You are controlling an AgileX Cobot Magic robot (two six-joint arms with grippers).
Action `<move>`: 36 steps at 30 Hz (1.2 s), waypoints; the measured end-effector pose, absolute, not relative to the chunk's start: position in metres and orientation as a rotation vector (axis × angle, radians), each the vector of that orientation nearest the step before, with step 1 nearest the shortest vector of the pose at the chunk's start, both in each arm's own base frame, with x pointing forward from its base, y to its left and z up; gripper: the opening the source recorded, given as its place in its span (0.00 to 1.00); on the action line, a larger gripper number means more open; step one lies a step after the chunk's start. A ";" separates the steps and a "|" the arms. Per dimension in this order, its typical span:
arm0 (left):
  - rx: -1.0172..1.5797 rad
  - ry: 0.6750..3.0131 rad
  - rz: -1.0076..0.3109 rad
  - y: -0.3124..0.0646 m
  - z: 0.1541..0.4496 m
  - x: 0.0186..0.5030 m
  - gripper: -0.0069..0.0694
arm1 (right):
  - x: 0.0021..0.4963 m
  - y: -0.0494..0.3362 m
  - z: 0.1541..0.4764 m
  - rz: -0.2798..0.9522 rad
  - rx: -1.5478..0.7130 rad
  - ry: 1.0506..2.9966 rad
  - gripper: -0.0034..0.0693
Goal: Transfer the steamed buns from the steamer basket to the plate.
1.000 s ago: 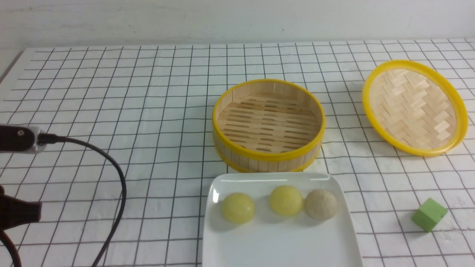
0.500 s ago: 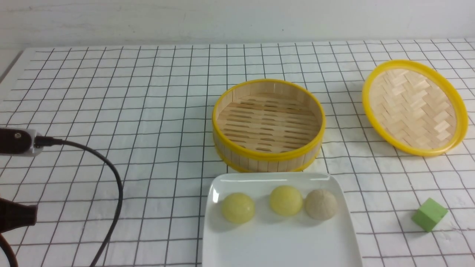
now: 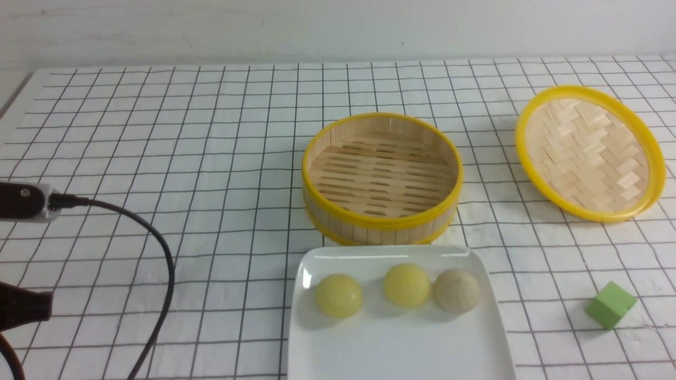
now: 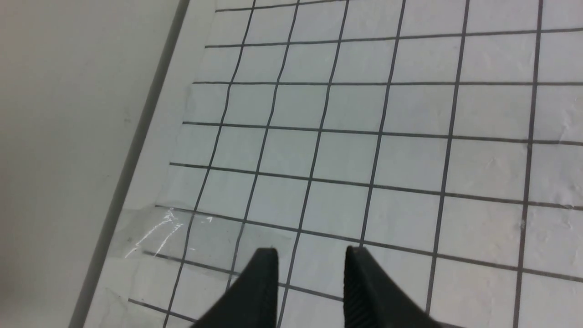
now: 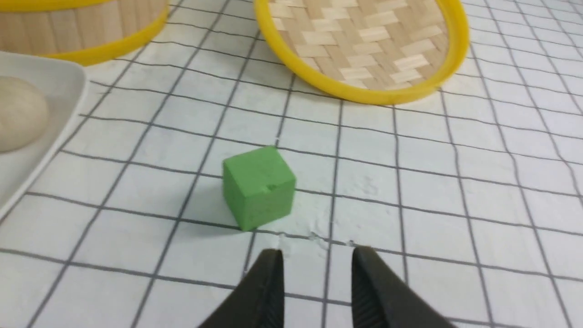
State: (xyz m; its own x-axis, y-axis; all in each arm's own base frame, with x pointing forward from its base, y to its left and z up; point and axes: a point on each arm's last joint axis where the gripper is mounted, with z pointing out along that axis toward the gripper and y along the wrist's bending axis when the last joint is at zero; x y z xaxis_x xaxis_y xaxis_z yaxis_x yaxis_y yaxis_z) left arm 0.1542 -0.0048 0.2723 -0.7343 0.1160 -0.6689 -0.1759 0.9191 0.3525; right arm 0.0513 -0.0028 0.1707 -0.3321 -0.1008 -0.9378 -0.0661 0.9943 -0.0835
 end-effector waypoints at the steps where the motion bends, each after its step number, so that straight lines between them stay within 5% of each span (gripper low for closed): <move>1: -0.042 2.340 0.516 -0.005 0.272 0.154 0.40 | 0.051 -0.003 0.171 -0.037 -0.114 1.911 0.37; 15: -0.030 2.325 0.536 -0.004 0.274 0.155 0.40 | 0.051 -0.007 0.171 0.046 0.299 1.879 0.38; 36: -0.028 2.324 0.536 -0.004 0.274 0.155 0.41 | 0.051 -0.006 0.171 0.085 0.342 1.873 0.38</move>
